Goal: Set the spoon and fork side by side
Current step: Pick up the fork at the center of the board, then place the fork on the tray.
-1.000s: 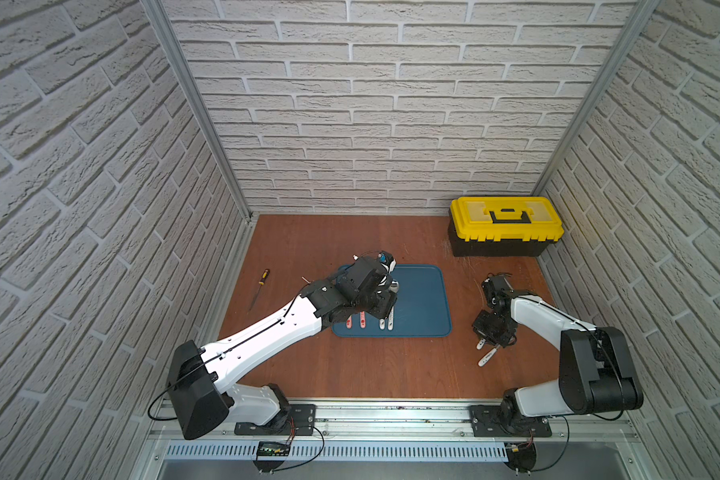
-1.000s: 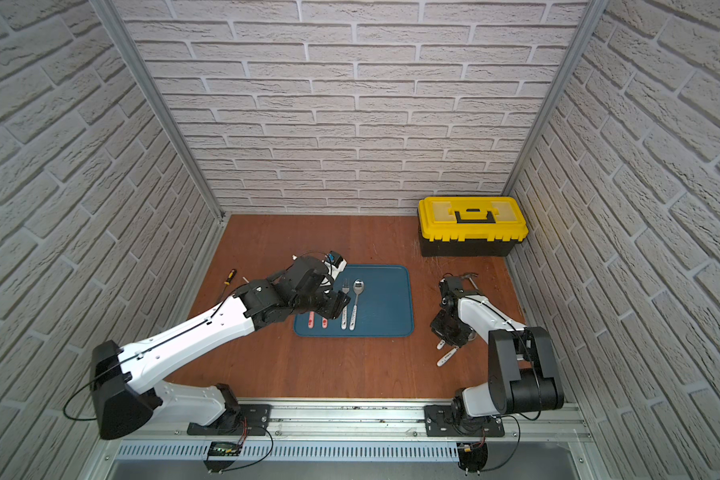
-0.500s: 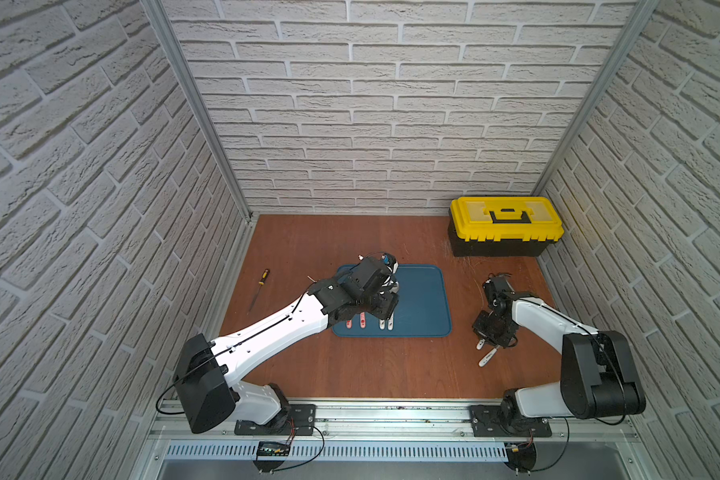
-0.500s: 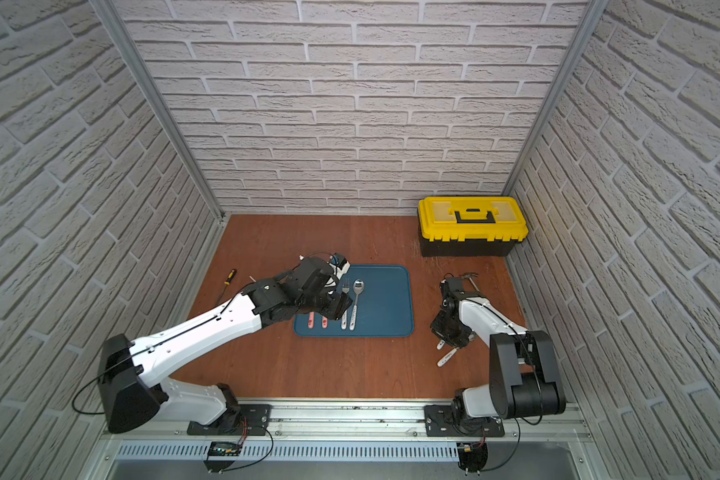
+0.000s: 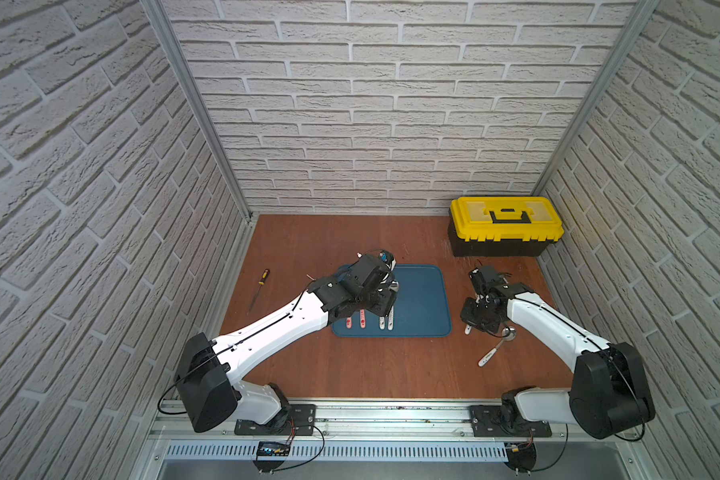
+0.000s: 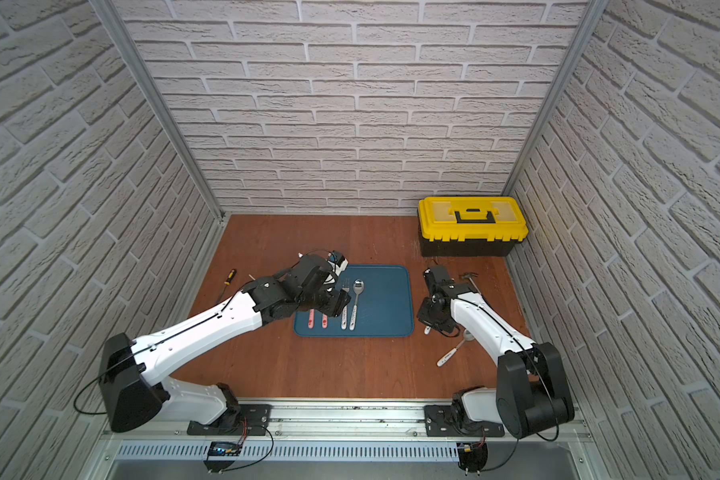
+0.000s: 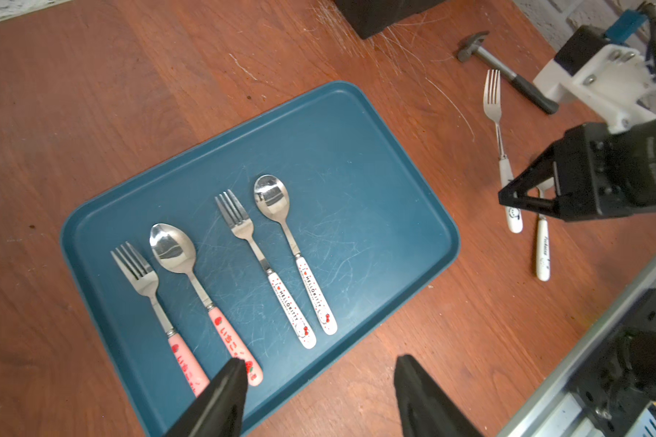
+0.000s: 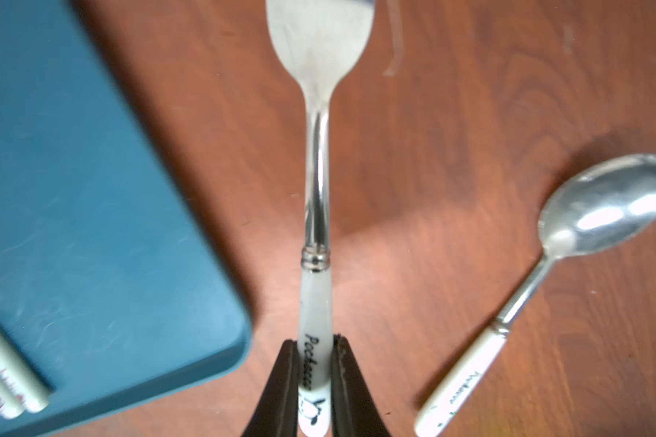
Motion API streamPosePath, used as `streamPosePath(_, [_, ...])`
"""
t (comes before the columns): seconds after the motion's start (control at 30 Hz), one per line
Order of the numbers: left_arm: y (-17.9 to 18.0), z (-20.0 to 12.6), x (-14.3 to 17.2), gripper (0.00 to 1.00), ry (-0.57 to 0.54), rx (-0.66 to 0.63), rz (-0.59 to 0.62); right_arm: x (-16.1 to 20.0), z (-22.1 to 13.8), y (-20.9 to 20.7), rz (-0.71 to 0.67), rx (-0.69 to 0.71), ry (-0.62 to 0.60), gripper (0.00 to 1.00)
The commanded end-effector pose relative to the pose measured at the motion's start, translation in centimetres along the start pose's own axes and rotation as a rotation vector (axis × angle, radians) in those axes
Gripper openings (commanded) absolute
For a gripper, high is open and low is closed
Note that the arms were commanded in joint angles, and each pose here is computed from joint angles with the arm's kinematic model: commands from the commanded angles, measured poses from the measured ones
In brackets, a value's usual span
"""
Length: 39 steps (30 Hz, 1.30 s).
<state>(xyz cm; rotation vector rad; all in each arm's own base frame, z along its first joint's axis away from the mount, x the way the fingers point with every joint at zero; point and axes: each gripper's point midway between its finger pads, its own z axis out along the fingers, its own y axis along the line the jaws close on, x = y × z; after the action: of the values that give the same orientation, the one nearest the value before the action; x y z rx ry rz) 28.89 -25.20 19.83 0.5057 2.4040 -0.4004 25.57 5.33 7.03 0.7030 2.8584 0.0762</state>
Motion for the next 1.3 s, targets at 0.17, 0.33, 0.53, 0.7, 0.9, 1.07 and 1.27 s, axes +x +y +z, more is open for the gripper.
streamPosePath(0.17, [7.2, -4.2, -0.4, 0.67, -0.093, -0.108, -0.148, -0.6, -0.1, 9.1, -0.231, -0.052, 0.009, 0.02])
streamPosePath(0.33, [8.5, -5.7, 0.2, 0.67, -0.108, -0.132, -0.185, 0.0, 1.4, 12.4, -0.292, -0.073, 0.052, 0.02])
streamPosePath(0.53, [9.2, -6.3, 0.9, 0.67, -0.099, -0.155, -0.188, 1.4, 2.7, 14.3, -0.338, -0.082, 0.106, 0.02])
streamPosePath(0.7, [9.1, -6.3, 0.8, 0.67, -0.102, -0.144, -0.190, 2.3, 3.4, 15.3, -0.353, -0.085, 0.129, 0.02])
streamPosePath(0.9, [9.2, -6.0, 0.9, 0.67, -0.097, -0.143, -0.190, 3.3, 4.1, 15.9, -0.375, -0.077, 0.148, 0.02])
streamPosePath(1.07, [9.2, -6.1, 1.0, 0.67, -0.099, -0.144, -0.190, 3.5, 4.5, 16.1, -0.366, -0.076, 0.158, 0.02])
streamPosePath(1.27, [9.1, -6.0, 1.0, 0.67, -0.100, -0.135, -0.190, 3.6, 5.2, 16.2, -0.361, -0.068, 0.166, 0.02])
